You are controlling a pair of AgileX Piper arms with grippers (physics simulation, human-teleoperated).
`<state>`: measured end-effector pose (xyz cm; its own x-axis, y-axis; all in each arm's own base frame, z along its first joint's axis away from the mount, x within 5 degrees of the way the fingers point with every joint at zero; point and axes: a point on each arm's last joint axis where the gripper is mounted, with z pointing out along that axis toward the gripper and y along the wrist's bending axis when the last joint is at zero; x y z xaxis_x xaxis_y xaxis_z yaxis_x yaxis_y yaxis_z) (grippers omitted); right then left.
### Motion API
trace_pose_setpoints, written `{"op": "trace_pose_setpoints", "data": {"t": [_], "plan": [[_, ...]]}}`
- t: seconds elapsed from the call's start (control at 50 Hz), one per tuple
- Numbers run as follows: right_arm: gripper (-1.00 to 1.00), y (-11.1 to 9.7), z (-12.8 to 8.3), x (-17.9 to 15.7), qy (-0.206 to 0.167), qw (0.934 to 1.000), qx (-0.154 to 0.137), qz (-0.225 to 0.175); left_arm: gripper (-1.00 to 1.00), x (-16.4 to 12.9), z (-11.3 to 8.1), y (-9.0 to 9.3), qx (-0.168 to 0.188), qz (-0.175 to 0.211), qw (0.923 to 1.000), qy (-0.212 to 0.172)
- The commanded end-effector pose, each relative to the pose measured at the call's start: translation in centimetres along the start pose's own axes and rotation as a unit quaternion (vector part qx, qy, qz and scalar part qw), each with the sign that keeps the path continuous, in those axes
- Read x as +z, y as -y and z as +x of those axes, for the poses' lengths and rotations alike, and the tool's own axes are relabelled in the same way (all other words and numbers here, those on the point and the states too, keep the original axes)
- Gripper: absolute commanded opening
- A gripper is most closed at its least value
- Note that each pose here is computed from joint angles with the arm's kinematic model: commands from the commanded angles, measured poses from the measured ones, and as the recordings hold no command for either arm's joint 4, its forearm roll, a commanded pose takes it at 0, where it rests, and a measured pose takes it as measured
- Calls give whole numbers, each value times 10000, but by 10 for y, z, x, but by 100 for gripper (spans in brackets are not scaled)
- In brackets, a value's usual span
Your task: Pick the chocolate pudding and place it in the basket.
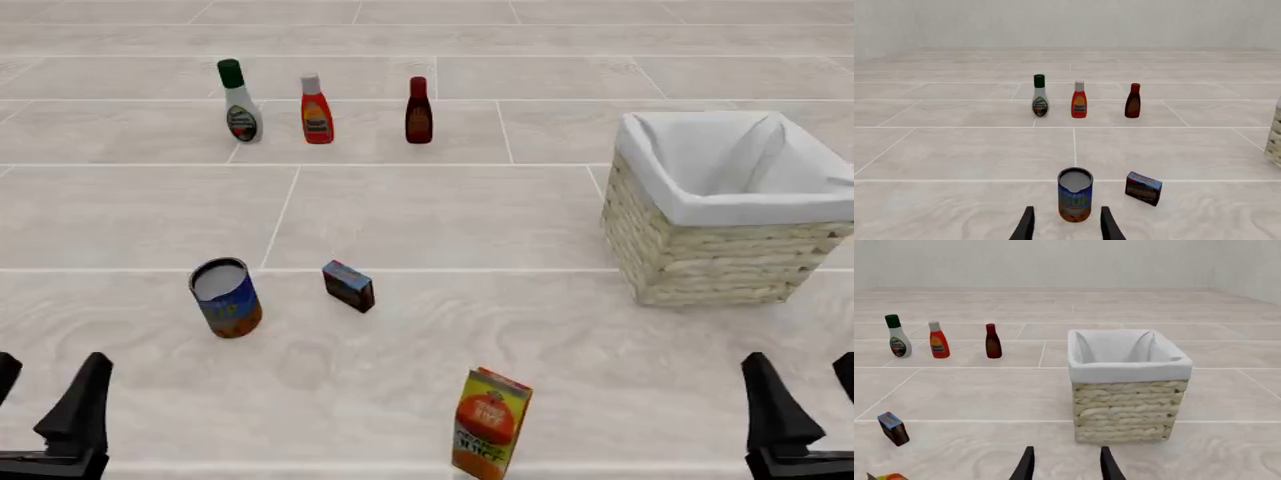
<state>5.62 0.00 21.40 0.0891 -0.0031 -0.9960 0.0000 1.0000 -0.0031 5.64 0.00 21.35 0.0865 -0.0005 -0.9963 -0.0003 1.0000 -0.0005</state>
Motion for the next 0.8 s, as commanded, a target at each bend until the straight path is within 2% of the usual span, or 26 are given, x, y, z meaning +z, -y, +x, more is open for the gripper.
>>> {"op": "trace_pose_setpoints", "data": {"t": [0.02,0.48,0.74,0.8], "plan": [[100,0,0,1,-24,10000,35,-17,100,0,0,0,6,3,10000,-6],[100,-1,-1,5,-79,9999,33,-115,100,0,0,0,10,3,10000,-13],[100,-8,-36,32,-23,9985,-222,-491,100,0,0,0,33,6,10000,15],[100,-11,-42,40,-28,9978,-194,-626,100,0,0,0,24,5,10000,4]]}}
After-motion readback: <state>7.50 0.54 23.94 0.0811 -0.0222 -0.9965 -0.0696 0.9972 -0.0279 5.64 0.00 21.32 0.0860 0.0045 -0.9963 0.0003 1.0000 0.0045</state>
